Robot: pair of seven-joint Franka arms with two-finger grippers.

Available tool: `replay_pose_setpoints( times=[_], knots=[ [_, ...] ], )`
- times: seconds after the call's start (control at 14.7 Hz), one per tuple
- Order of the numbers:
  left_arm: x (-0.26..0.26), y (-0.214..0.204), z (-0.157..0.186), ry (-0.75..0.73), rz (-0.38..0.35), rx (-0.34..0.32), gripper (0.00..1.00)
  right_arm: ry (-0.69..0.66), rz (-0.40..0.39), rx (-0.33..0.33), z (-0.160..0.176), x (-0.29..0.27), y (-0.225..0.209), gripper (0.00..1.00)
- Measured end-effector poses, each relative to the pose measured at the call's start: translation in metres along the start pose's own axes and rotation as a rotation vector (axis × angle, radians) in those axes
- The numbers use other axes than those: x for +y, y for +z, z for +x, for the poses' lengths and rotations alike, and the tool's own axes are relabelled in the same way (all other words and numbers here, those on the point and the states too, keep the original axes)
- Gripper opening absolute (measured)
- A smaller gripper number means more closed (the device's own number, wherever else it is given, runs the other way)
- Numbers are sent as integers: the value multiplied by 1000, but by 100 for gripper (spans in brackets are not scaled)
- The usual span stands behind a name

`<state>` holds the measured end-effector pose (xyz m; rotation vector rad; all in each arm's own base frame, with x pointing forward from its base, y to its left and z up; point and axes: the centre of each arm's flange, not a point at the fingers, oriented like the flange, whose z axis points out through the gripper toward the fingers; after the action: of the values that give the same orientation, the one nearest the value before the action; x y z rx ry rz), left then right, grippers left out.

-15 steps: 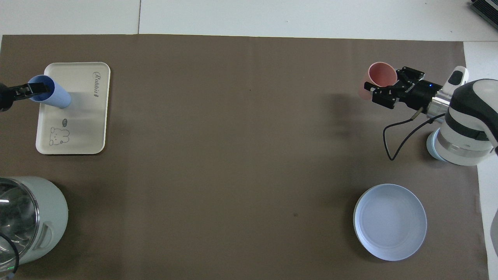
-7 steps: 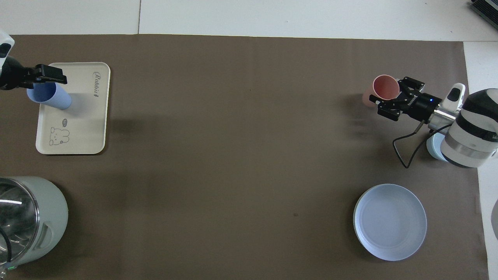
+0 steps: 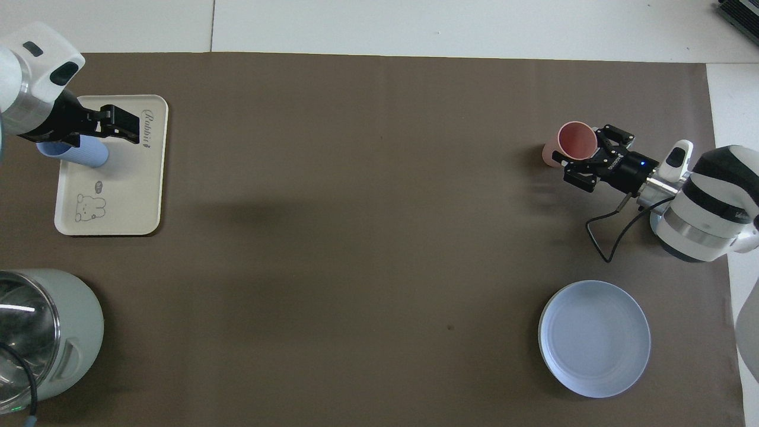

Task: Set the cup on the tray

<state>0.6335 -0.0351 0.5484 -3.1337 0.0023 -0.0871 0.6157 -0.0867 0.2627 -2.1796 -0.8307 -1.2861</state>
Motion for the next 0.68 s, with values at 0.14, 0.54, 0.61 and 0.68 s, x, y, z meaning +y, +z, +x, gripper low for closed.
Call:
replay_pose_setpoints(
  times=[0.14, 0.54, 0.61, 0.68],
  knots=[
    [-2, -33, -22, -1, 4, -16, 100, 0, 0, 0, 0, 0, 0, 84],
    [-4, -63, -73, 2, 12, -81, 100, 8, 2, -2, -2, -2, 0, 100],
    [-4, -62, -74, 2, 12, -83, 100, 13, 2, 0, 3, -4, 1, 100],
    [-4, -62, -74, 2, 12, -84, 100, 23, -7, -1, 11, -6, 0, 100]
  ],
)
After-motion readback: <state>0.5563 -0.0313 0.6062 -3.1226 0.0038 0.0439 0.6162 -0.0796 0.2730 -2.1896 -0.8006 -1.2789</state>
